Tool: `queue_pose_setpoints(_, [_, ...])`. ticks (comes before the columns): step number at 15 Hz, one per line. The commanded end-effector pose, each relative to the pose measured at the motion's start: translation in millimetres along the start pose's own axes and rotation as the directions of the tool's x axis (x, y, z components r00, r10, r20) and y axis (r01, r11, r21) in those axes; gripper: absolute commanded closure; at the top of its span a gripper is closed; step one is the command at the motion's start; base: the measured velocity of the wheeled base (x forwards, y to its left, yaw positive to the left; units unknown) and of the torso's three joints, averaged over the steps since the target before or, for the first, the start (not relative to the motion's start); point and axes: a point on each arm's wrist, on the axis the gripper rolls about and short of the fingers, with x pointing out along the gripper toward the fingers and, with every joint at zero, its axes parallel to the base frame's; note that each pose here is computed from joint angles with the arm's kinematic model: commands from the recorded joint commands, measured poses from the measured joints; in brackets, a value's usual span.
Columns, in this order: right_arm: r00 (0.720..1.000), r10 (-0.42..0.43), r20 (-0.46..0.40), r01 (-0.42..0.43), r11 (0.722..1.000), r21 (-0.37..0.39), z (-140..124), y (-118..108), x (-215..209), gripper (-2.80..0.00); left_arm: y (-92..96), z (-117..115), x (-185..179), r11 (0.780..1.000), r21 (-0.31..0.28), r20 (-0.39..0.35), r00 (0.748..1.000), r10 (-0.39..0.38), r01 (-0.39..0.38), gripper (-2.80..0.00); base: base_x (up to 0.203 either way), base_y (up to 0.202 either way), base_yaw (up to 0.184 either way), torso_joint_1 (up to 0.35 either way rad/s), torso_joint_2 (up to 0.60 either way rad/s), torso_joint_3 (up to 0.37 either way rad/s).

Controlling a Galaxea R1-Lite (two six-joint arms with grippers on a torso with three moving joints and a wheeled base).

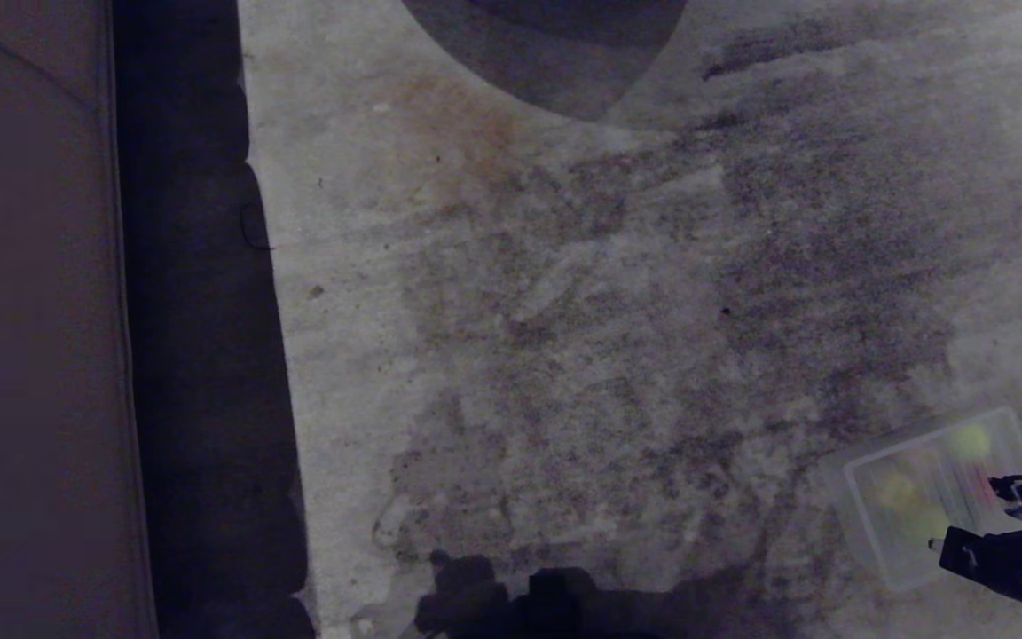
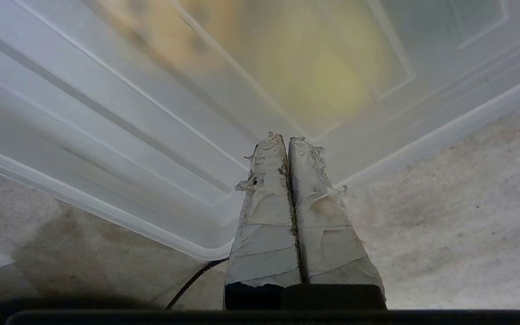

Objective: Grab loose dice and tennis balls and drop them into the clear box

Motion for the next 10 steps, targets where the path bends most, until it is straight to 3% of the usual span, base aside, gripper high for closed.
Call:
queue_pose_setpoints(1, [1.000,0.002,0.007,-0.002,1.000,-0.005,1,0,0,0.00,0.0,0,0,1.000,-0.001,0.001,1.000,0.000,0.000,0.00,0.000,0.000,0.000,0.000,0.00,0.000])
queue_pose_setpoints(6, [0.991,0.001,0.134,0.005,0.999,-0.049,38,18,-52,0.00,0.0,0,0,1.000,-0.002,0.001,1.000,0.000,0.000,0.00,0.000,0.000,0.000,0.000,0.00,0.000])
queue_pose_setpoints(10, [0.956,0.063,0.288,-0.024,0.990,-0.137,70,47,-122,0.00,0.0,0,0,1.000,-0.002,0.001,1.000,0.001,-0.001,0.00,0.000,0.000,0.000,0.000,0.00,0.000])
